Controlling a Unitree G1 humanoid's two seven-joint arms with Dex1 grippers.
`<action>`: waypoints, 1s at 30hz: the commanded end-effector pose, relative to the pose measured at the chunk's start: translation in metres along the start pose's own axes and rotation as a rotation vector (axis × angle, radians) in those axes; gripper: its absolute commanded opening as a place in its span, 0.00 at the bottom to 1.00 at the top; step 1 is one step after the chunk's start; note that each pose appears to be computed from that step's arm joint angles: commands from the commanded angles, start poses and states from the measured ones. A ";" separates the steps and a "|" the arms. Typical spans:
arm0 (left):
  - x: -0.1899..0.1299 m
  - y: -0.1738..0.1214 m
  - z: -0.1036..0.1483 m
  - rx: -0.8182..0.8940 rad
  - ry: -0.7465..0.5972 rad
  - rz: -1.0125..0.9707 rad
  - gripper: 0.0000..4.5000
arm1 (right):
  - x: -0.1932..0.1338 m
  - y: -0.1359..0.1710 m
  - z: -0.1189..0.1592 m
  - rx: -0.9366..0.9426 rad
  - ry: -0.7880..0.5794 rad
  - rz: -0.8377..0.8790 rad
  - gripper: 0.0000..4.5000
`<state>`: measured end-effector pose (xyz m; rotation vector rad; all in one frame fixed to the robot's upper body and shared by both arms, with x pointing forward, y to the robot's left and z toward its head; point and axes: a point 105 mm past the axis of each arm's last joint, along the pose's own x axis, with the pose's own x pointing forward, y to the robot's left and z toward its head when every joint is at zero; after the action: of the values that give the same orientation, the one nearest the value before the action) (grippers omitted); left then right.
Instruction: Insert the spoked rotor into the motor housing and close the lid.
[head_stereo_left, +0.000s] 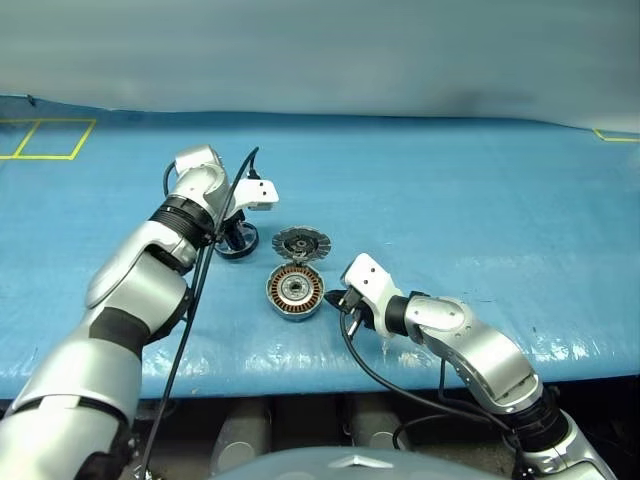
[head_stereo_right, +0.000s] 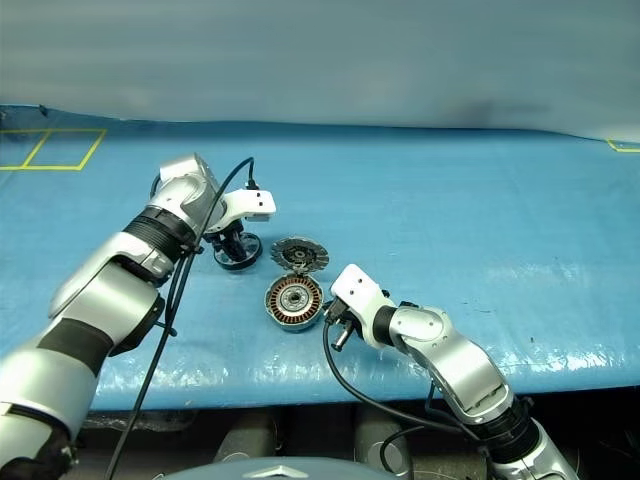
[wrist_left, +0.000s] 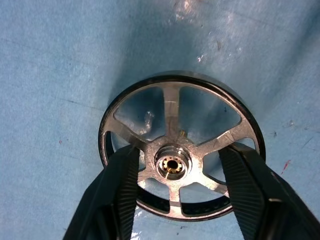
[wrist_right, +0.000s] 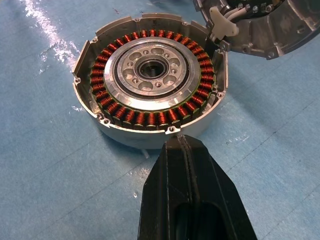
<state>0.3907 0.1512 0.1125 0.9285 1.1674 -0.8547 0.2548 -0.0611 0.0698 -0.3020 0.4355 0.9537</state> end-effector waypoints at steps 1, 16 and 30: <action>-0.003 -0.001 0.007 0.017 -0.029 0.004 0.36 | -0.003 0.001 0.012 -0.035 -0.047 -0.005 0.00; -0.049 0.031 -0.004 0.029 -0.135 0.148 0.36 | -0.007 -0.004 0.013 -0.026 -0.054 -0.042 0.00; -0.087 -0.004 -0.059 -0.019 -0.580 0.344 0.36 | -0.027 -0.013 0.001 0.048 -0.071 -0.139 0.00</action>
<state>0.3514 0.2084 0.1573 0.7677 0.6327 -0.8178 0.2510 -0.0851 0.0715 -0.2516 0.4244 0.8215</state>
